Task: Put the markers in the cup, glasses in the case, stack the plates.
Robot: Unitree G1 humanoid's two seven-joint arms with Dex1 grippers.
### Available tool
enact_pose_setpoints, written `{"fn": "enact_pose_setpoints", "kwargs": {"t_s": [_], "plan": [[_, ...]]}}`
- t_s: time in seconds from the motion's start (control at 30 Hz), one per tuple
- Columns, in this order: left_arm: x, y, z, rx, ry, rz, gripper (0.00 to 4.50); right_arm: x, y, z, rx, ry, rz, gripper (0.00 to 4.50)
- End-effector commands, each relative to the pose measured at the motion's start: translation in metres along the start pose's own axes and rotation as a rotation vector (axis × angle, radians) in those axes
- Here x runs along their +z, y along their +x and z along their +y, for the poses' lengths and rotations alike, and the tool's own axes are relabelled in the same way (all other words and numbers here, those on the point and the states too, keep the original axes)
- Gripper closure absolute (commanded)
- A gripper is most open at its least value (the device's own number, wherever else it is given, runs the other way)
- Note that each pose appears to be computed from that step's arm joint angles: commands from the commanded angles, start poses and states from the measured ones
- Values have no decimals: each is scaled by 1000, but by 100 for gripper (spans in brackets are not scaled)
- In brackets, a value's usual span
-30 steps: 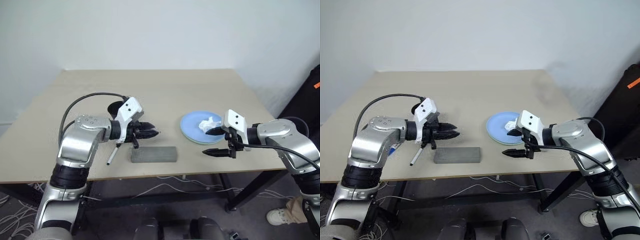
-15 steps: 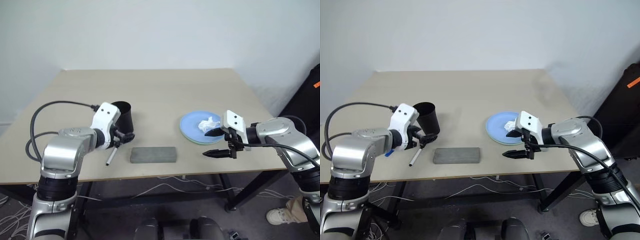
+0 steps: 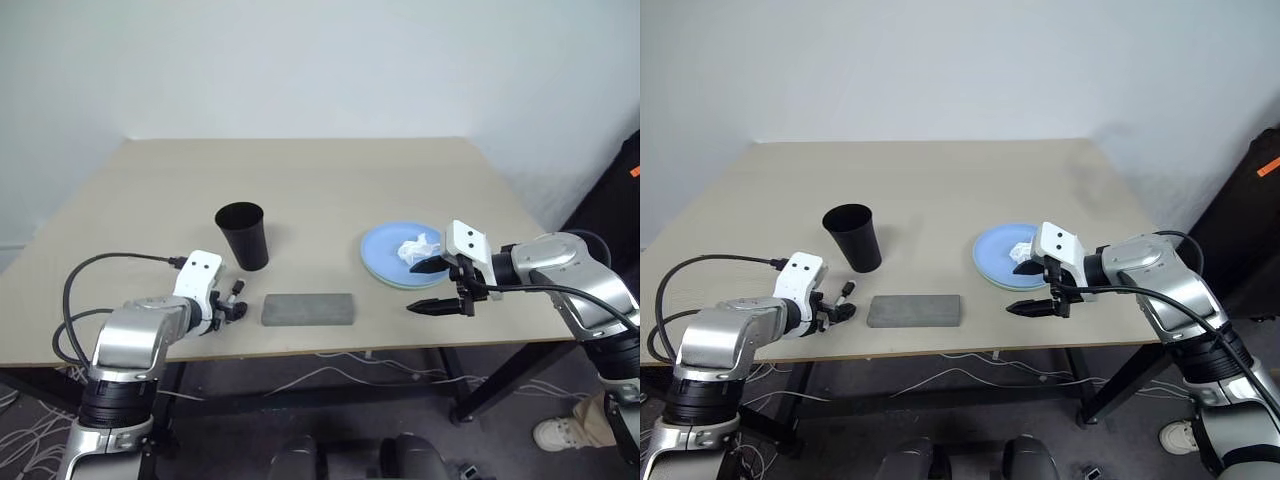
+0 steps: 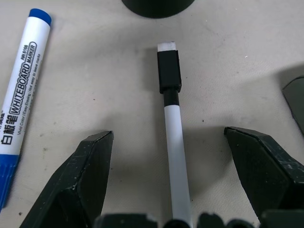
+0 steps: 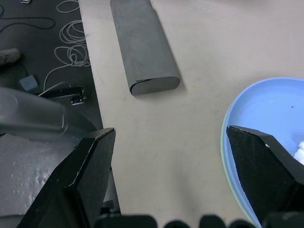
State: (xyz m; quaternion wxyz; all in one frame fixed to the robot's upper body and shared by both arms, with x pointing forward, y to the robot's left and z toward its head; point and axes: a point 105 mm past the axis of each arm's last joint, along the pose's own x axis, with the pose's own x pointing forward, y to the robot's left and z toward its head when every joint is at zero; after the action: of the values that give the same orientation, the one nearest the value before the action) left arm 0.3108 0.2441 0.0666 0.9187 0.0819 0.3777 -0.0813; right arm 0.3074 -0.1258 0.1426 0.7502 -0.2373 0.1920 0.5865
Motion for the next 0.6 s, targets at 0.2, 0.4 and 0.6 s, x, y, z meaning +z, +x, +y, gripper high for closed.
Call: {"fn": "enact_pose_setpoints", "kwargs": {"t_s": [0.2, 0.4, 0.6], "plan": [[-13, 12, -5, 1, -3, 48, 168, 16, -7, -4, -28, -58, -26, 44], [-7, 15, -6, 6, 37, 42, 370, 16, -7, -5, -33, -58, -28, 44], [29, 8, -8, -27, 128, -109, 433, 16, -6, -6, -34, -59, -29, 44]]}}
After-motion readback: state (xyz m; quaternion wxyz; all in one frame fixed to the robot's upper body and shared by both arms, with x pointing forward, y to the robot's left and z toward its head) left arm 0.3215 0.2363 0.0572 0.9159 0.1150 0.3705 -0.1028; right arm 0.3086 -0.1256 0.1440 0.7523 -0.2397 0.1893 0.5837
